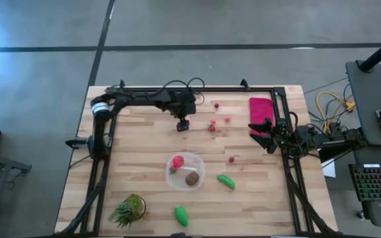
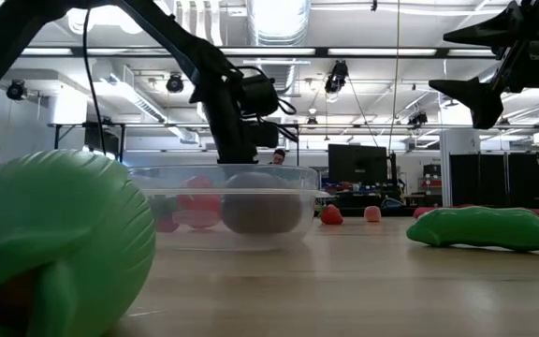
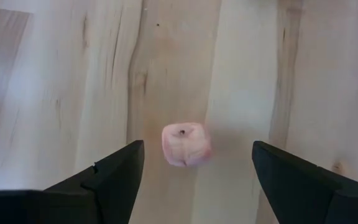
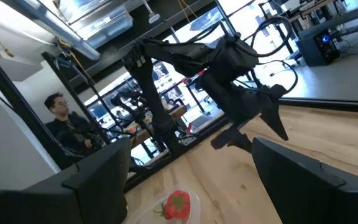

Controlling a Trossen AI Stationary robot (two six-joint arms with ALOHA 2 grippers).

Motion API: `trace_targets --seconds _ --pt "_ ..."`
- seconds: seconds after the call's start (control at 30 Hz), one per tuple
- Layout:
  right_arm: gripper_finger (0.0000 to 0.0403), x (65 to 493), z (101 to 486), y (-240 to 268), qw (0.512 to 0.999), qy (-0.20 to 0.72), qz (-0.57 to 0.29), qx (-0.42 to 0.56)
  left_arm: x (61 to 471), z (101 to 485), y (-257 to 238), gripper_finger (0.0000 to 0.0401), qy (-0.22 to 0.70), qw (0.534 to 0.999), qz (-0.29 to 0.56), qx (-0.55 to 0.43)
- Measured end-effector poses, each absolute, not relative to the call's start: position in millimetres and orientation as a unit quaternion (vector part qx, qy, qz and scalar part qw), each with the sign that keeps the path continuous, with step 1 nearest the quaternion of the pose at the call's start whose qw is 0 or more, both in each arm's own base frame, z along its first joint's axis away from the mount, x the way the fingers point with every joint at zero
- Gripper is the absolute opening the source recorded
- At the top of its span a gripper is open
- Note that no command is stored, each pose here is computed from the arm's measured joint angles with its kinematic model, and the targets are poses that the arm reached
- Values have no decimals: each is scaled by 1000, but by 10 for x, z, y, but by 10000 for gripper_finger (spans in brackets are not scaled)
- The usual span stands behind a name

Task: Pick and placing Produce into tupperware
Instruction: Put the peach into the bin

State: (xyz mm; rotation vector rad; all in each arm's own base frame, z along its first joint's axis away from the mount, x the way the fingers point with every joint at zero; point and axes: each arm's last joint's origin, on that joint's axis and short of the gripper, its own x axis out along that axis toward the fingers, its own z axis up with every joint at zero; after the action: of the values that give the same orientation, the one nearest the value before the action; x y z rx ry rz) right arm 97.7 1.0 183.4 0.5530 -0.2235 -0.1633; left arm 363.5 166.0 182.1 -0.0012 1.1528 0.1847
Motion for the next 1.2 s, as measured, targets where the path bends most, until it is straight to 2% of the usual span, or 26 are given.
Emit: trace_targets --seconds 0.4,0.8,0.97,1.2 --pt "327 977 1834 10 953 -110 -80 272 3661 1701 1670 280 552 831 71 -9" --pt "327 977 1833 10 953 -110 -80 272 3674 1704 1686 202 547 833 86 2" --pt "327 977 1833 10 953 -110 -80 272 3695 1716 1720 194 539 833 120 25" --pt "327 977 1834 10 953 -110 -80 272 3662 1658 1703 194 547 829 114 20"
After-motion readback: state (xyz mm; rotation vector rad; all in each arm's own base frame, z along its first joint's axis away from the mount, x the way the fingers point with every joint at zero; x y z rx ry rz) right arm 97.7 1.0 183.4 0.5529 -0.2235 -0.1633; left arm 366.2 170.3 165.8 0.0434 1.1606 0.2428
